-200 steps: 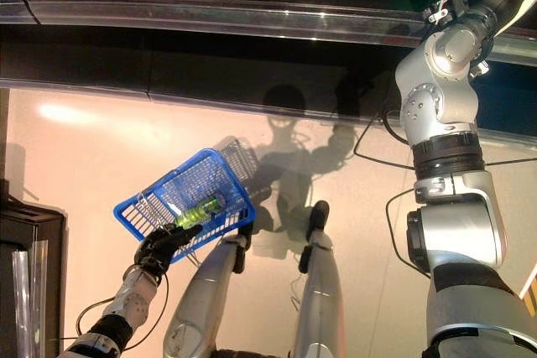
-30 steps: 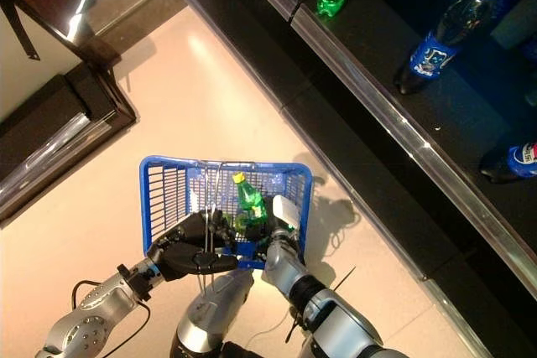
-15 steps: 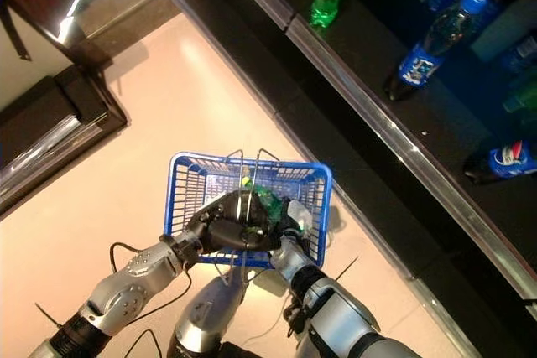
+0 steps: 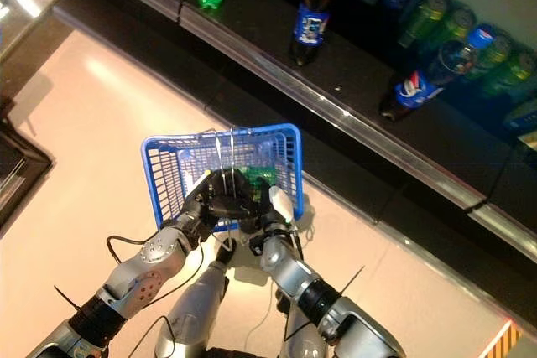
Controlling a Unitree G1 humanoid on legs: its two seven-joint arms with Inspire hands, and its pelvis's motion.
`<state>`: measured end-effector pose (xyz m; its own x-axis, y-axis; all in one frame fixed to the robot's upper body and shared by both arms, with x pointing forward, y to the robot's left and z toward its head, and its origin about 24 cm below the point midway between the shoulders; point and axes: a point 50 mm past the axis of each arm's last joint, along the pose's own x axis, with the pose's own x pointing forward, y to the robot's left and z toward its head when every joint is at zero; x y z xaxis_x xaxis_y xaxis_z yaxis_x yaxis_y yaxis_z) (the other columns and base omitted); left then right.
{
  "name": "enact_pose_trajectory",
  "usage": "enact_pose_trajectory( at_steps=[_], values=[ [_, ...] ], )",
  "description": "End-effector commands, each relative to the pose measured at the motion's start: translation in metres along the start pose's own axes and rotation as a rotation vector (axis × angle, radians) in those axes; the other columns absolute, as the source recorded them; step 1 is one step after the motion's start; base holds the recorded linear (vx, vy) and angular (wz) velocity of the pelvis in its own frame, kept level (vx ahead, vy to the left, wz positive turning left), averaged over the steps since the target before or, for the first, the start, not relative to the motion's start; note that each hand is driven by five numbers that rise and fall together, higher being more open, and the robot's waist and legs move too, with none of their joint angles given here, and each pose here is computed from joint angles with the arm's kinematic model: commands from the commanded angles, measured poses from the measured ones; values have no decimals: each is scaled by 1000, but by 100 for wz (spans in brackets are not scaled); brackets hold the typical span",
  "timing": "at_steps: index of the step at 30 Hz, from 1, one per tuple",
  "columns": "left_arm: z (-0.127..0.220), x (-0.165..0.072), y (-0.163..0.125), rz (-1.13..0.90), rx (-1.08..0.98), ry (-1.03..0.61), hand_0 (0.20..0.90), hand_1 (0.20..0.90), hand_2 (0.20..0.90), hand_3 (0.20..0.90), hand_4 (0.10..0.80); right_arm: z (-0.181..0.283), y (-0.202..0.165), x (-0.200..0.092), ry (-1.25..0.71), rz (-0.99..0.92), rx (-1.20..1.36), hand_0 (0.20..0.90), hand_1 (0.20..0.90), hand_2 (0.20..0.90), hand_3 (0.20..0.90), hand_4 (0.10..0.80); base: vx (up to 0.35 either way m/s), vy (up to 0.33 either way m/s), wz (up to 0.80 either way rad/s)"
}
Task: Pick up the drink and place into the basket.
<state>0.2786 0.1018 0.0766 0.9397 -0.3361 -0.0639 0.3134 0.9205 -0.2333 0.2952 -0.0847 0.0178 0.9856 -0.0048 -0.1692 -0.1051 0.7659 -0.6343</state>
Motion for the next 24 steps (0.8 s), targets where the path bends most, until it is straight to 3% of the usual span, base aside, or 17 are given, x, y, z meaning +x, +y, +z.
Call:
enact_pose_trajectory(
  at_steps=[1,15,24],
  values=[
    [157,-32,-84,-413,-173,-912,300,300,300,200,100,42,-23,-1,-212,-61,42,900,900,900,900,800,-3,62,-15],
    [154,-37,-64,-325,-263,-977,300,300,300,200,100,14,-56,-17,-197,-79,276,900,900,900,900,800,22,38,-10],
    [136,-45,-35,-216,-390,-969,300,300,300,200,100,4,-41,-48,-236,209,714,900,900,900,900,800,43,0,-6]
  ],
)
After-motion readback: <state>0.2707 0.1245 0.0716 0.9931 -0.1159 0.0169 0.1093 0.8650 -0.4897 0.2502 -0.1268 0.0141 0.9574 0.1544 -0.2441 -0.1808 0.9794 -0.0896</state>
